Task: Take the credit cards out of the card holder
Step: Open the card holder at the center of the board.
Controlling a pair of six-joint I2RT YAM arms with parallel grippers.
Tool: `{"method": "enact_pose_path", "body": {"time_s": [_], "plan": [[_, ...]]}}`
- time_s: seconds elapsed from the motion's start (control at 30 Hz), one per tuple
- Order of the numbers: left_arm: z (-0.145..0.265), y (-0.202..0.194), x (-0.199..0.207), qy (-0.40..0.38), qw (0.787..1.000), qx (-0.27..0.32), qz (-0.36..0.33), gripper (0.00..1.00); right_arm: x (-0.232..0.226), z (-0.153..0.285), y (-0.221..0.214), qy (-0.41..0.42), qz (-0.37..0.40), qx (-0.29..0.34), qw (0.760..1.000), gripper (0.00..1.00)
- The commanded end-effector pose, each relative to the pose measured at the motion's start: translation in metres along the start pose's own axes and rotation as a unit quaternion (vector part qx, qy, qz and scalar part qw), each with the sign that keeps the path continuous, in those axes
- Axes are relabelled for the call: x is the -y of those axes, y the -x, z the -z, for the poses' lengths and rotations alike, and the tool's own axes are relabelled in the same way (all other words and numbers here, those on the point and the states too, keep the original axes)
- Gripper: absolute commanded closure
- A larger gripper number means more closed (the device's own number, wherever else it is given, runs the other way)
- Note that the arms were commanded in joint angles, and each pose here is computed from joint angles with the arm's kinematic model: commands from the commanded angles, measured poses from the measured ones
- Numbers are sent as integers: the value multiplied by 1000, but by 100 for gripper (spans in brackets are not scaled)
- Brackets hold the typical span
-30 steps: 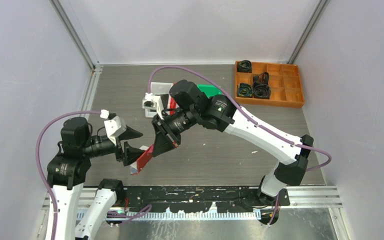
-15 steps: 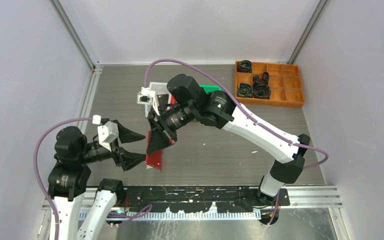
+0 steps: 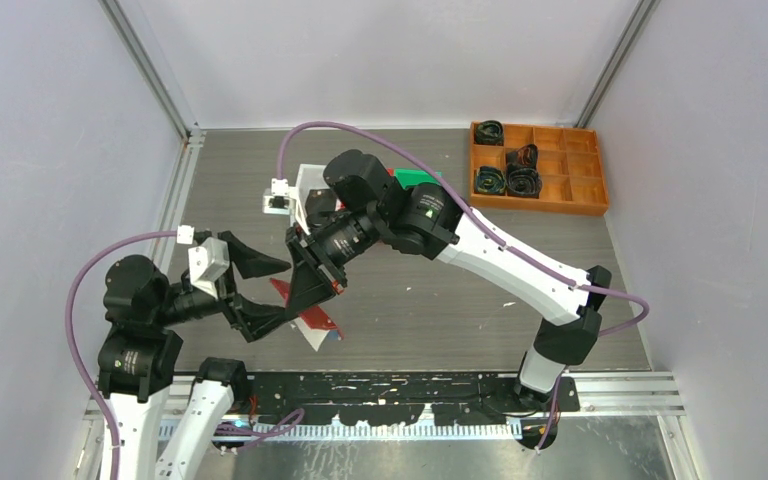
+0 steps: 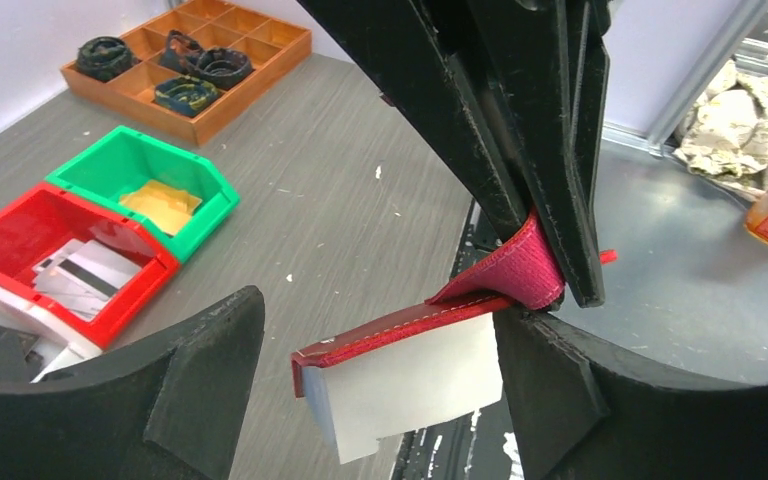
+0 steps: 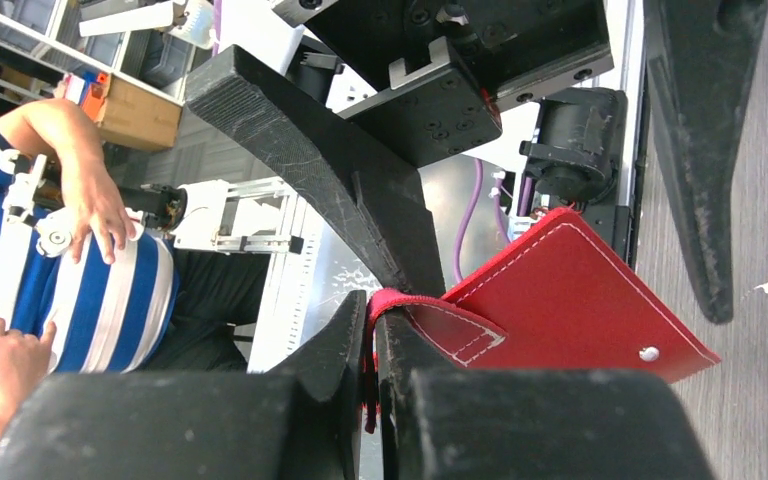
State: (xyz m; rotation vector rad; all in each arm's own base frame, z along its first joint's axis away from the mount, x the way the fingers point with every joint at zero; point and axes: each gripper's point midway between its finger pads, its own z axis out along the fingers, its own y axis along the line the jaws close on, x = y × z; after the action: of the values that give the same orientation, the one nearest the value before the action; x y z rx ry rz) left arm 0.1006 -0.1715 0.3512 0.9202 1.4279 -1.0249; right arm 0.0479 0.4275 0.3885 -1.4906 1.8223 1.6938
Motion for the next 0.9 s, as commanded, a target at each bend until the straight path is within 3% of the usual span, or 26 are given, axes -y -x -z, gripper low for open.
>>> {"method": "enact_pose_path", "body": {"time_s": [0.0, 0.23, 0.47, 0.53, 0.67, 0.7, 0.77, 0.8, 0.87], "plan": [[0, 15, 13, -37, 999, 12, -11, 18, -31, 4, 26, 43, 48, 35, 997, 99], [2, 15, 29, -83, 996, 6, 9, 46, -41, 8, 32, 56, 59, 48, 996, 99], [6, 12, 35, -76, 997, 0, -8, 91, -30, 17, 36, 16, 66, 64, 996, 99], [7, 12, 32, -62, 998, -2, -8, 99, -26, 23, 39, 1, 65, 75, 995, 99], [8, 15, 31, -47, 999, -1, -11, 100, -18, 37, 46, -15, 58, 104, 993, 99], [8, 15, 31, -48, 999, -1, -12, 100, -17, 40, 48, -18, 56, 112, 992, 92], [8, 16, 32, -45, 999, 0, -13, 100, -13, 47, 50, -28, 50, 124, 991, 51], [9, 17, 31, -41, 999, 1, -13, 100, -12, 50, 50, -30, 47, 129, 990, 38], [8, 19, 29, -35, 999, 1, -8, 100, -9, 56, 49, -37, 44, 138, 989, 19]]}}
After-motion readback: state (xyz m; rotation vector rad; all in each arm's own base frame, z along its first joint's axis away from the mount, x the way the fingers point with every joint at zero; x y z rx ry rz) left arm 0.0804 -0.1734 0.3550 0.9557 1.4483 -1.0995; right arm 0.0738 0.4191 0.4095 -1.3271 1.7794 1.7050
